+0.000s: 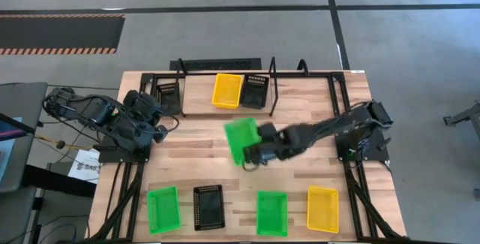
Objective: Stack baskets on shelf by color
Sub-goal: Put the top right green bin on the shelf
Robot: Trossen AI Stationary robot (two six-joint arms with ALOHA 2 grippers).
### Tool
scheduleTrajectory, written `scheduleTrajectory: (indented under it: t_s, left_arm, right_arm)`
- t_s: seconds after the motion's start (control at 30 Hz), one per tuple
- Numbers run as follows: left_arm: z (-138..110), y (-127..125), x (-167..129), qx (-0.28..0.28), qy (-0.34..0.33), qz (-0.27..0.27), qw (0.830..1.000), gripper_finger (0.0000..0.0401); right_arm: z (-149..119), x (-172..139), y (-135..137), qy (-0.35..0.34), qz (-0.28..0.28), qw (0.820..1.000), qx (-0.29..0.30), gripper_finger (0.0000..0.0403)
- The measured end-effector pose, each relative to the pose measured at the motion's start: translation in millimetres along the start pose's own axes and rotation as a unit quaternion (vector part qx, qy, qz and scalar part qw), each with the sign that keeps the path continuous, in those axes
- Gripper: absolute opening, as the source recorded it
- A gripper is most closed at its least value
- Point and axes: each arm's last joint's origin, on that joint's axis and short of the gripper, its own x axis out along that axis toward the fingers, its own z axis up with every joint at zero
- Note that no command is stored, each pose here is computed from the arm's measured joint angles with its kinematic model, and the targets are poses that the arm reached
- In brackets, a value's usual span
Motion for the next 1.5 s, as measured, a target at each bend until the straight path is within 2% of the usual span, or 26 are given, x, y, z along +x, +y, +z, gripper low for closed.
scheduleTrajectory:
  t_s: [0.13, 0.27, 0.43, 0.57, 0.63, 0.67, 0.73, 0.8, 0.87, 0.93, 1.0, 1.13, 1.33, 1.5]
  left_arm:
    - [-2.3, 16.7, -8.6, -0.029, -0.012, -0.021, 0.999, 0.0009]
    - [-4.8, 30.5, -14.9, -0.044, -0.022, -0.038, 0.998, 0.0009]
    - [-6.5, 38.3, -18.3, -0.05, -0.029, -0.048, 0.997, 0.0009]
    - [-6.5, 38.2, -18.3, -0.046, -0.028, -0.049, 0.997, 0.0009]
    - [-6.5, 37.8, -18.2, -0.046, -0.027, -0.049, 0.997, 0.0009]
    - [-6.2, 36.8, -17.7, -0.044, -0.027, -0.047, 0.998, 0.0009]
    - [-6.1, 36.1, -17.4, -0.04, -0.026, -0.046, 0.998, 0.0009]
    - [-5.9, 35.3, -17.1, -0.038, -0.026, -0.045, 0.998, 0.0009]
    - [-5.8, 34.7, -16.8, -0.038, -0.025, -0.044, 0.998, 0.0009]
    - [-5.2, 32.1, -15.7, -0.035, -0.023, -0.041, 0.998, 0.0009]
    - [-4.9, 31.6, -15.4, -0.034, -0.025, -0.039, 0.998, 0.0009]
    - [-4.2, 28.4, -14.0, -0.031, -0.024, -0.034, 0.999, 0.0009]
    - [-3.2, 22.6, -11.4, -0.023, -0.018, -0.028, 0.999, 0.0009]
    - [-3.2, 19.9, -10.2, -0.023, -0.009, -0.03, 0.999, 0.0009]
  right_arm:
    - [50.0, -27.2, 19.0, -0.089, 0.051, 0.993, -0.052, 0.0003]
    - [99.1, -32.0, 19.9, -0.153, 0.067, 0.983, -0.075, 0.0002]
    - [152.7, -14.6, 22.0, -0.215, 0.123, 0.967, -0.062, 0.0002]
    - [164.9, 11.9, 33.0, -0.203, 0.187, 0.958, -0.078, 0.0002]
    - [160.5, 20.5, 37.7, -0.179, 0.205, 0.958, -0.086, 0.0002]
    - [153.6, 26.6, 38.5, -0.158, 0.197, 0.963, -0.096, 0.0002]
    - [139.6, 39.2, 47.8, -0.122, 0.215, 0.964, -0.098, 0.0002]
    - [116.1, 49.6, 48.5, -0.059, 0.189, 0.973, -0.116, 0.0002]
    - [95.7, 57.9, 55.0, -0.016, 0.191, 0.975, -0.117, 0.0002]
    - [73.8, 62.8, 55.0, 0.035, 0.166, 0.978, -0.12, 0.0002]
    - [54.5, 69.0, 58.5, 0.073, 0.158, 0.977, -0.12, 0.0002]
    - [22.9, 82.3, 55.5, 0.136, 0.105, 0.977, -0.126, 0.0002]
    - [-0.8, 109.0, 39.5, 0.208, 0.004, 0.968, -0.144, 0.0002]
    - [-2.8, 111.1, 37.3, 0.214, -0.006, 0.964, -0.16, 0.0002]
